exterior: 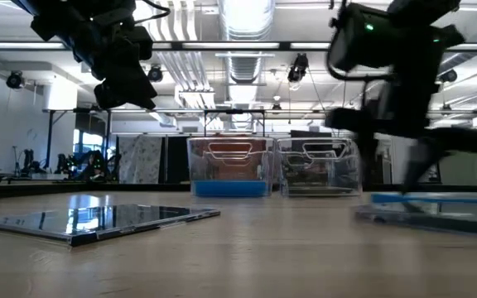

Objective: Pick & place jewel cases by type
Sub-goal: Put the blue CD case into the left transparent bin

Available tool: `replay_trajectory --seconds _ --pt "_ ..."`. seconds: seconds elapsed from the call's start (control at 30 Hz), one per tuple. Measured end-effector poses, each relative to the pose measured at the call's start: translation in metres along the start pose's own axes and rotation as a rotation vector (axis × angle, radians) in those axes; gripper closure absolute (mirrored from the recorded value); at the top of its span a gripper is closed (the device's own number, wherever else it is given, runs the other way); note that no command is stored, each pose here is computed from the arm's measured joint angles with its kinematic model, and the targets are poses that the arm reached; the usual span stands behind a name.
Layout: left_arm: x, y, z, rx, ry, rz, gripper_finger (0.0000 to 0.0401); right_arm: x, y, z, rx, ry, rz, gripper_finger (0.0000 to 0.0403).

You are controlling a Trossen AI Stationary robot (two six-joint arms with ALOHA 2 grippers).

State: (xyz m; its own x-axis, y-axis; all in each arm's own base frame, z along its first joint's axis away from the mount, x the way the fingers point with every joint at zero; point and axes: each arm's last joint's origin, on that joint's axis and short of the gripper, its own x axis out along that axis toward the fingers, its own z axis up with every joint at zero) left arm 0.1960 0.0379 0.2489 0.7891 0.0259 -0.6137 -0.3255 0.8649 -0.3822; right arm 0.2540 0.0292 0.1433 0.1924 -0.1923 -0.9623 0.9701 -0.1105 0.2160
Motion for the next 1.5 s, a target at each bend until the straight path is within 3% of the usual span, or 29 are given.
replay_trajectory --seconds 0.23,0.3,0.4,0.57,0.7,0.77,0.93,1.1,1.2,1.3,1.5 --pt "0.001 0.000 0.000 -0.007 0.003 0.001 0.0284 -0.007 0.051 0.005 -0.011 0.009 0.478 0.0184" --pt "0.001 0.000 0.000 -0.016 0.003 0.001 0.0284 -0.011 0.060 0.007 -0.046 -0.012 0.552 0.0184" --pt "0.001 0.000 0.000 -0.038 0.003 0.001 0.0284 -0.017 0.054 0.009 -0.060 -0.043 0.421 0.0183" --pt "0.001 0.000 0.000 -0.085 0.004 -0.001 0.0284 -0.037 0.027 0.010 -0.068 -0.086 -0.013 0.0184" --pt "0.001 -0.001 -0.001 -0.099 0.006 -0.004 0.0284 -0.056 0.007 0.009 0.023 -0.168 -0.259 0.0184" --pt "0.003 -0.001 -0.002 -0.091 0.016 -0.001 0.0284 -0.055 -0.004 0.008 0.065 -0.195 -0.319 0.0184" --pt "0.015 0.005 -0.014 -0.082 0.084 0.018 0.0284 -0.035 -0.028 0.003 0.178 -0.152 -0.301 0.0184" --pt "0.024 0.007 -0.020 -0.092 0.138 0.020 0.0284 -0.009 -0.043 0.003 0.295 -0.164 -0.195 0.0184" --pt "0.028 0.006 -0.022 -0.085 0.167 0.002 0.0284 0.004 -0.043 0.001 0.267 -0.156 -0.074 0.0184" --pt "0.036 0.004 -0.026 -0.079 0.223 -0.039 0.0284 0.013 -0.047 0.000 0.223 -0.146 -0.022 0.0184" --pt "0.061 0.001 -0.034 -0.101 0.302 -0.051 0.0284 0.006 -0.026 -0.005 0.067 -0.074 0.082 0.0184"
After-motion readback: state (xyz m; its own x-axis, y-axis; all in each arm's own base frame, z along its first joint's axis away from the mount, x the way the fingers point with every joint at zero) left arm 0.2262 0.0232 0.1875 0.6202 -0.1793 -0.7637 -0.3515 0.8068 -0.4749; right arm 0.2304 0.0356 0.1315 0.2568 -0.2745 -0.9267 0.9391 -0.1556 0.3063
